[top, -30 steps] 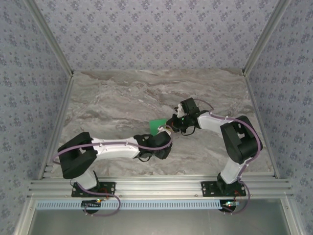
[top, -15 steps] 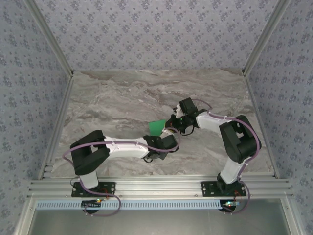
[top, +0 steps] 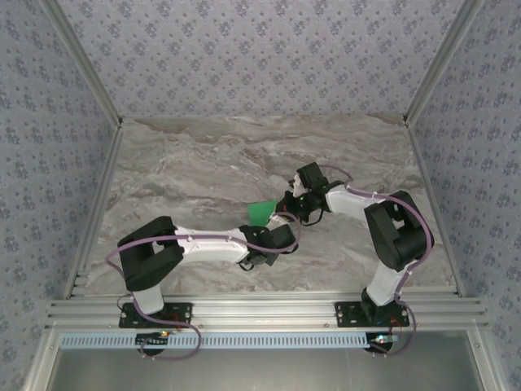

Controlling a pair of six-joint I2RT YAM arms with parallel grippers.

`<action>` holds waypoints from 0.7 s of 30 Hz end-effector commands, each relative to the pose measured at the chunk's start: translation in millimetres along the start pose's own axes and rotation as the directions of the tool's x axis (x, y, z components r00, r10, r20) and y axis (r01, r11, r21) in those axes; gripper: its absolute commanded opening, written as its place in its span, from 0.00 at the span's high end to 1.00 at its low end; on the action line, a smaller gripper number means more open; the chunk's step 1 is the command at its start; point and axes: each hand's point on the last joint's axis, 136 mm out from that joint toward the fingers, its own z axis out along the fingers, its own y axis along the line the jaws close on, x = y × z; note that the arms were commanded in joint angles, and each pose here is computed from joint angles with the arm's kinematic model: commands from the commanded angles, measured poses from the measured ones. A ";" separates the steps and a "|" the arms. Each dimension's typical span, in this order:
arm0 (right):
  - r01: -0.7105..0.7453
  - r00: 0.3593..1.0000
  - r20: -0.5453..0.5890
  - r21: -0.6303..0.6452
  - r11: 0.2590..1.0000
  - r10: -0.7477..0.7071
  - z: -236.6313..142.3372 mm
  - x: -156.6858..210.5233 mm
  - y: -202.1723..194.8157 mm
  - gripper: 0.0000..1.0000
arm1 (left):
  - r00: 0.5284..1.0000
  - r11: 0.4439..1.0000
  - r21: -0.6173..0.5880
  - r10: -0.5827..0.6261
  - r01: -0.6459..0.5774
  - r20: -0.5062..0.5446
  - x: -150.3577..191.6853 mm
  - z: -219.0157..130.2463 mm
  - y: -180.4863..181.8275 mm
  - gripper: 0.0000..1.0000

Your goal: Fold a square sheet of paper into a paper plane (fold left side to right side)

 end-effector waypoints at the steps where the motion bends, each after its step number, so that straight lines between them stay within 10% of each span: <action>1: 0.017 1.000 -0.016 0.022 1.000 -0.017 2.3 0.6 1.1 1.00 | 1.000 1.000 -0.016 0.005 -0.005 0.003 -2.2 -2.5 -0.1 0.72; 13: 0.063 0.998 -0.016 0.024 0.998 -0.062 -0.8 -0.4 4.6 0.99 | 0.999 1.000 0.020 -0.021 0.020 0.026 -8.7 -9.2 -3.4 0.85; 21: 0.170 0.975 0.140 0.024 0.985 -0.171 -42.4 -24.1 19.1 0.65 | 0.989 0.977 0.163 -0.142 0.135 0.037 -17.8 -15.1 -2.6 0.90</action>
